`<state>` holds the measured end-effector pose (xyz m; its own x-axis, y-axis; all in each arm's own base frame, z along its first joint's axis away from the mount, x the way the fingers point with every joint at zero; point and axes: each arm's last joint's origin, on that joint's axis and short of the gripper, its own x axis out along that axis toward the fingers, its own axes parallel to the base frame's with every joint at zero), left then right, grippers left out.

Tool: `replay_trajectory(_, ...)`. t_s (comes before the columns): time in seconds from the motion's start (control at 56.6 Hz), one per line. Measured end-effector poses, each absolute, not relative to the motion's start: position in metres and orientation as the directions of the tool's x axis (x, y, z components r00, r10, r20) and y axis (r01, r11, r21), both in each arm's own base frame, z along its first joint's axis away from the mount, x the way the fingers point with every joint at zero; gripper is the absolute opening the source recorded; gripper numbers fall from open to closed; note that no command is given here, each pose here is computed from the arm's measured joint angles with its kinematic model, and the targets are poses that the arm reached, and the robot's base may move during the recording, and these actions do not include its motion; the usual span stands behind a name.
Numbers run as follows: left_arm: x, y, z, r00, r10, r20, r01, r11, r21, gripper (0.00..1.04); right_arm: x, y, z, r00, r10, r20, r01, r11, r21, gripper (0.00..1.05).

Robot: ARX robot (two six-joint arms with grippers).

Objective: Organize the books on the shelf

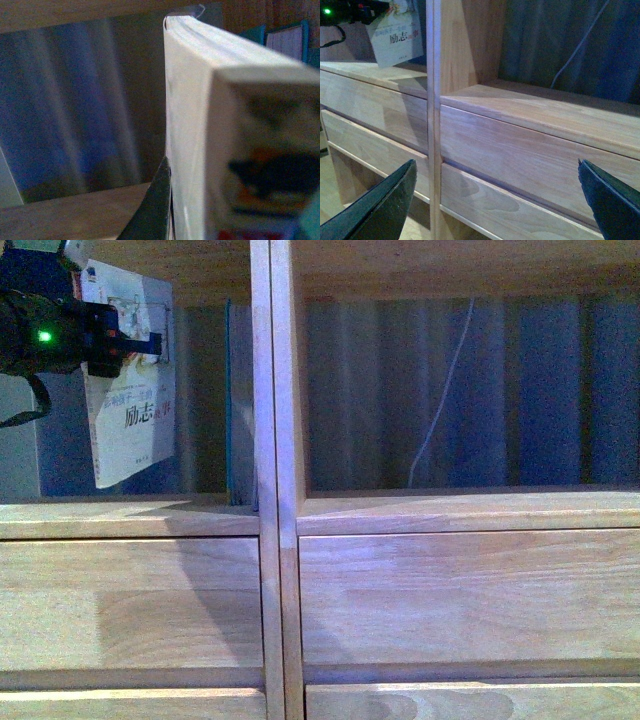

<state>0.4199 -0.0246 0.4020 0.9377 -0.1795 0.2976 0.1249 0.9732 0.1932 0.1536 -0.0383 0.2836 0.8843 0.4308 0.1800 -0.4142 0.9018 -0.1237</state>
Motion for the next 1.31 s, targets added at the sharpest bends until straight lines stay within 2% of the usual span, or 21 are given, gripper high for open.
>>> replay_trajectory(0.353, 0.454, -0.035, 0.401, 0.948, -0.146, 0.283, 0.088, 0.974, 0.210, 0.07, 0.154, -0.038, 0.284, 0.884, 0.431, 0.180, -0.413, 0.902, -0.129, 0.98)
replay_trajectory(0.883, 0.491, -0.082, 0.384, 0.972, -0.094, 0.216, 0.050, 0.978, 0.201, 0.07, 0.153, -0.038, 0.284, 0.884, 0.431, 0.181, -0.412, 0.902, -0.130, 0.98)
replay_trajectory(0.971, 0.491, -0.087, 0.383, 0.972, -0.095, 0.215, 0.052, 0.979, 0.198, 0.21, 0.153, -0.038, 0.284, 0.884, 0.431, 0.181, -0.412, 0.902, -0.130, 0.98)
replay_trajectory(1.13, 0.493, -0.092, 0.378, 0.970, -0.093, 0.225, 0.055, 0.984, 0.168, 0.56, 0.153, -0.038, 0.284, 0.884, 0.431, 0.181, -0.412, 0.902, -0.130, 0.98)
replay_trajectory(1.218, 0.493, -0.092, 0.376, 0.970, -0.087, 0.227, 0.052, 0.986, 0.156, 0.68, 0.153, -0.038, 0.284, 0.884, 0.431, 0.181, -0.412, 0.902, -0.130, 0.98)
replay_trajectory(1.306, 0.492, -0.089, 0.369, 0.973, -0.079, 0.219, 0.051, 0.990, 0.130, 0.86, 0.153, -0.038, 0.284, 0.884, 0.431, 0.181, -0.412, 0.902, -0.130, 0.98)
